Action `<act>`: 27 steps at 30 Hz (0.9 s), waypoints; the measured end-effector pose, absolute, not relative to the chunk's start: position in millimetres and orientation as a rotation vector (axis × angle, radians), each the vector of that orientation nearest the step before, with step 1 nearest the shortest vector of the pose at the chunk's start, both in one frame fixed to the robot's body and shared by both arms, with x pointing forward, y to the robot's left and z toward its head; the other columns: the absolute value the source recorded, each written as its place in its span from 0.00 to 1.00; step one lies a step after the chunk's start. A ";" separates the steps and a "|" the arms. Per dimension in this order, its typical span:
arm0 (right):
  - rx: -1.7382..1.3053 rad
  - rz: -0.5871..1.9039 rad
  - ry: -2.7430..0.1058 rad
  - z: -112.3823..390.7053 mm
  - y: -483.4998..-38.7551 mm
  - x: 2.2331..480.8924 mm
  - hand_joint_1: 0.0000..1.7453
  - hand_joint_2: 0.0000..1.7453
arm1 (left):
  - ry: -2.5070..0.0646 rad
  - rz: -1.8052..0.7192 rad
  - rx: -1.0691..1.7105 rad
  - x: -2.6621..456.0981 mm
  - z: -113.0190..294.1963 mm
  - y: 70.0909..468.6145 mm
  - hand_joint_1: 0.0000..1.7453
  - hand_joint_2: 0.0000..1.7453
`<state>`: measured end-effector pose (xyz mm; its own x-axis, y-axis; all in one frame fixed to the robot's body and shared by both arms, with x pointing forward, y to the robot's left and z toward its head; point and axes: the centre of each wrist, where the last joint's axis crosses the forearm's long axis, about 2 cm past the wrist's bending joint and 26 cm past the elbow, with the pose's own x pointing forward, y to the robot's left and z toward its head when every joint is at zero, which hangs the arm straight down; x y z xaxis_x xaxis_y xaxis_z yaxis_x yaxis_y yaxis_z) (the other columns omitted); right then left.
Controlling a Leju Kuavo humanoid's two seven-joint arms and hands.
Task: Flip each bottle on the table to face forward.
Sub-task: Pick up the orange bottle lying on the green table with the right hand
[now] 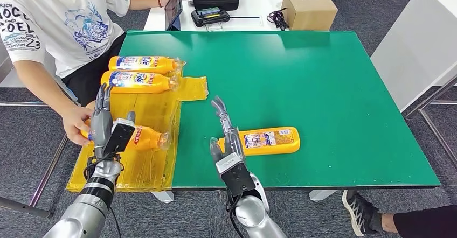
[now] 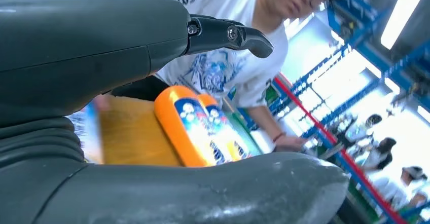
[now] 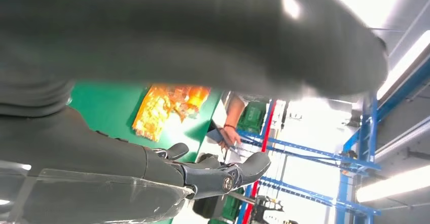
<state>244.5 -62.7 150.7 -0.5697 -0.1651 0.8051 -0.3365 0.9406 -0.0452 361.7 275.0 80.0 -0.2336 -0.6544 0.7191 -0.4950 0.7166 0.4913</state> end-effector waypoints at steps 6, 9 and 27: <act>0.231 0.359 -2.152 146.5 -73.8 248.6 0.00 1.00 | -1.903 0.037 0.793 360.0 87.4 274.0 0.00 1.00; 0.141 0.430 -2.136 144.9 -87.3 257.2 0.00 1.00 | -1.915 0.093 0.740 357.7 89.2 274.0 0.00 1.00; -0.370 0.827 -1.847 128.4 -193.3 320.9 0.00 1.00 | -1.843 0.138 0.452 304.2 50.3 247.1 0.00 1.00</act>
<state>320.9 -193.3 128.4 -0.4205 0.5921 0.6875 -0.1185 0.7154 -0.6886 304.2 247.1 50.3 -0.2512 -0.2364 0.9386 -0.3739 0.9181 0.1312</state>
